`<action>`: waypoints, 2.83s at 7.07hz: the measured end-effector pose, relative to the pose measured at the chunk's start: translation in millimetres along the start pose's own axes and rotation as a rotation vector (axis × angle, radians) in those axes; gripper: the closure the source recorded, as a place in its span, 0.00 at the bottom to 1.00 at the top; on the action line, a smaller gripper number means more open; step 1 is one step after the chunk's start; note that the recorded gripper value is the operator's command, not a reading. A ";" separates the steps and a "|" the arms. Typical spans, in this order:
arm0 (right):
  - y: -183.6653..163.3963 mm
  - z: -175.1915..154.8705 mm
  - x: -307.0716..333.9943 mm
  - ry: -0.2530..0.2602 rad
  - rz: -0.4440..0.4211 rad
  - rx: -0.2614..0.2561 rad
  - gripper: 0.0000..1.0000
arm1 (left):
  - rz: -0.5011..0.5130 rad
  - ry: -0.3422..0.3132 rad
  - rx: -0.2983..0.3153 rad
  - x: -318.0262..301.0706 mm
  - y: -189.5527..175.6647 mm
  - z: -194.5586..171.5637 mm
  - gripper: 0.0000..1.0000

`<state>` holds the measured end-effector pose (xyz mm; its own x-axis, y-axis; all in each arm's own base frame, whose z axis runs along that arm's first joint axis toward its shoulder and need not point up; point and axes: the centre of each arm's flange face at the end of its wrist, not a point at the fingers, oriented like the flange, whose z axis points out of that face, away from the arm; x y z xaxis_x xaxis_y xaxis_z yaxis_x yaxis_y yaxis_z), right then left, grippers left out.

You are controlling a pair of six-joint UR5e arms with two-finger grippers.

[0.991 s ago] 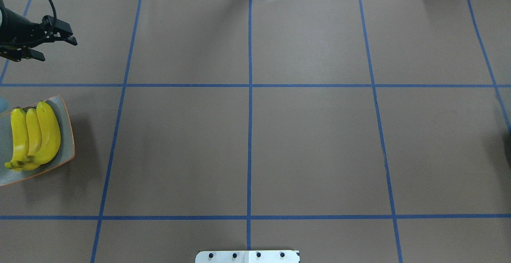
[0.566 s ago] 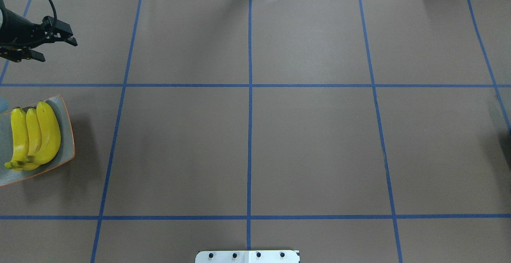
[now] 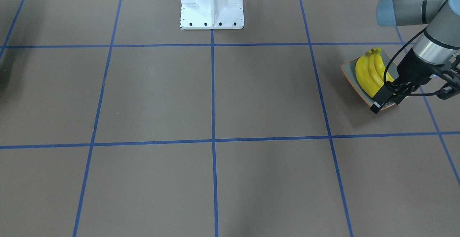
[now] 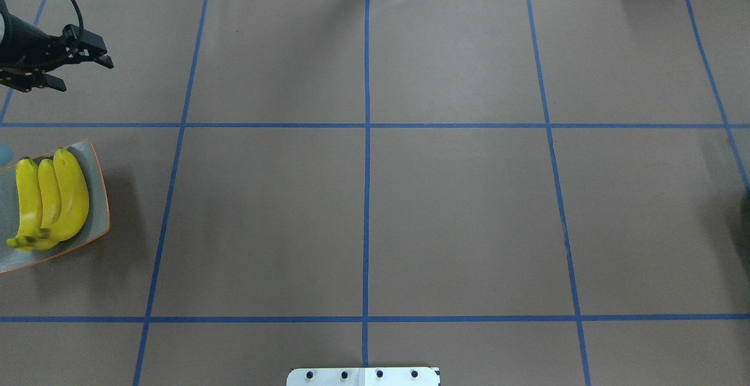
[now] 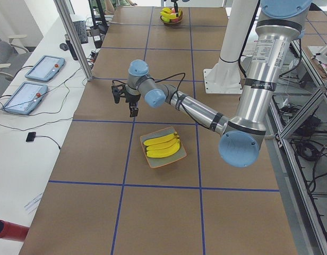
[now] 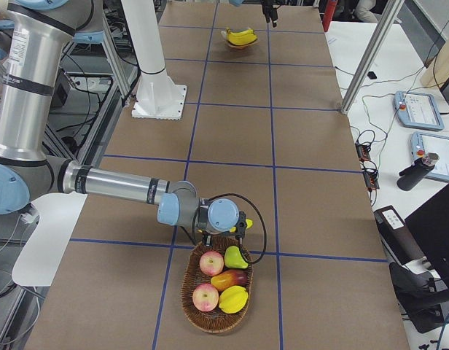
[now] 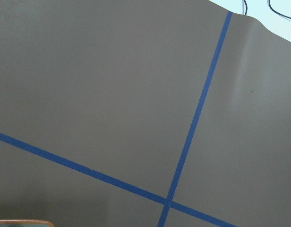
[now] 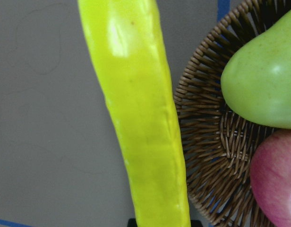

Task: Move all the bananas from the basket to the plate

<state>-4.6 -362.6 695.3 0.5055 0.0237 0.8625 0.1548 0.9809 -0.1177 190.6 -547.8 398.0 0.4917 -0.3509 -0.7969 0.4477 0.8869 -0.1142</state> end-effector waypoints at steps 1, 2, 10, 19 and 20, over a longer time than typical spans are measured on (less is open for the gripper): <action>-0.2 -11.1 -7.5 0.014 -0.016 0.025 1.00 | 0.002 0.001 0.000 -1.2 -0.8 2.3 0.00; -12.1 -25.3 -21.7 0.032 -0.042 0.053 1.00 | 0.007 0.008 0.001 -2.2 -1.4 5.5 0.00; -212.0 -68.1 -426.0 0.191 -0.141 -0.052 1.00 | 0.104 0.096 -0.076 105.5 34.4 45.7 0.00; -112.6 59.1 -649.7 -0.183 -0.358 -0.179 1.00 | 0.111 0.785 -0.237 268.7 239.6 32.0 0.00; -108.8 64.5 -654.1 -0.190 -0.350 -0.181 1.00 | 0.085 0.810 -0.255 272.4 252.6 30.9 0.00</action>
<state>-406.8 -472.5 175.7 0.2330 -0.2526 0.9391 0.4442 0.8867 0.1283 460.6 -428.7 170.4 -0.2133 -0.0432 -0.9760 0.2034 0.9752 -0.0876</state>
